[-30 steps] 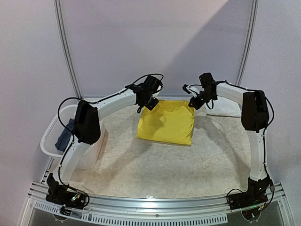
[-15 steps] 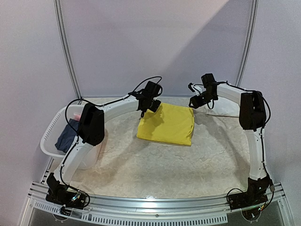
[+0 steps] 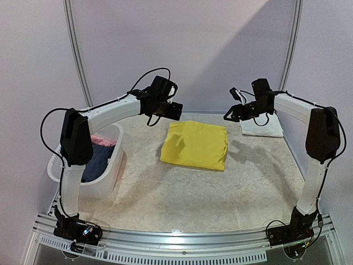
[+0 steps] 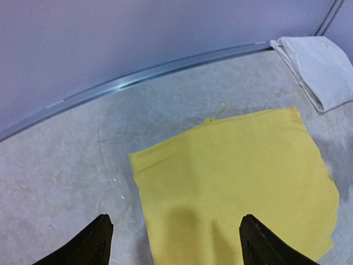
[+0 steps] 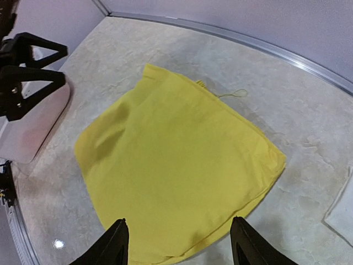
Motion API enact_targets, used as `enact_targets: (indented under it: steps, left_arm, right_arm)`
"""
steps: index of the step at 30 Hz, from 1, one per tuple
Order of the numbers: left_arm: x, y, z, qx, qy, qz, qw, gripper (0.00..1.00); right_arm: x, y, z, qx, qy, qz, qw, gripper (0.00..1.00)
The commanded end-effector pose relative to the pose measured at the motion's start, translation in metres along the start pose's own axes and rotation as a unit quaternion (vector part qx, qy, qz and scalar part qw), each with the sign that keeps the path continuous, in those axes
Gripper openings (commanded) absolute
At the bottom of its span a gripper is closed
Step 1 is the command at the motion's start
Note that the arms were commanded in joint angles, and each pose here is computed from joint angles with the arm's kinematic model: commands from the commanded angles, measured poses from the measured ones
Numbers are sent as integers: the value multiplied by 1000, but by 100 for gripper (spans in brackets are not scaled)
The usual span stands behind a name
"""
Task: Fold and stack the mixed laundry pile
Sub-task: Adjust the square-folded shorts at the center of the board.
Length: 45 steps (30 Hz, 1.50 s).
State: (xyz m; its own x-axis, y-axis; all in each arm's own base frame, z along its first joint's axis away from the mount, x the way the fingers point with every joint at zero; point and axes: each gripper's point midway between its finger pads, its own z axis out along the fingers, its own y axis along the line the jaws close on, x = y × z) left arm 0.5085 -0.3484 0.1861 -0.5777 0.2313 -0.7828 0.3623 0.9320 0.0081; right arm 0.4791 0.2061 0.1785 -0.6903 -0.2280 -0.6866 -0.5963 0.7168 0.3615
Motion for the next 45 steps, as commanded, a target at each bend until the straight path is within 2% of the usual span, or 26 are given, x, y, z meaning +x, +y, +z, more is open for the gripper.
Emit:
enact_targets:
  steps: [1, 8, 15, 24, 29, 34, 37, 41, 45]
  left_arm:
    - [61, -1, 13, 66, 104, -75, 990, 83]
    - [96, 0, 25, 105, 150, -139, 973, 84]
    - [113, -3, 41, 105, 167, -156, 968, 84]
    - [122, -4, 55, 101, 173, -164, 966, 82]
    - [124, 1, 53, 90, 175, -157, 968, 83]
    - [118, -10, 48, 118, 168, -160, 965, 85]
    - [103, -8, 37, 96, 146, -133, 976, 85]
    - [83, 0, 25, 46, 114, -98, 988, 83]
    - [70, -12, 21, 59, 96, -73, 991, 80]
  right_arm:
    - [25, 27, 25, -78, 38, 21, 996, 61]
    - [55, 33, 65, -100, 96, 37, 990, 57]
    - [81, 12, 97, -71, 142, 78, 984, 56]
    - [120, -17, 129, -34, 208, 115, 971, 59]
    - [107, -9, 116, -43, 202, 99, 974, 61]
    - [62, 15, 70, -48, 150, 50, 986, 64]
    - [48, 20, 44, -39, 128, 41, 990, 67]
    - [67, 3, 33, -28, 116, 99, 988, 75]
    - [93, -16, 36, -32, 120, 184, 975, 82]
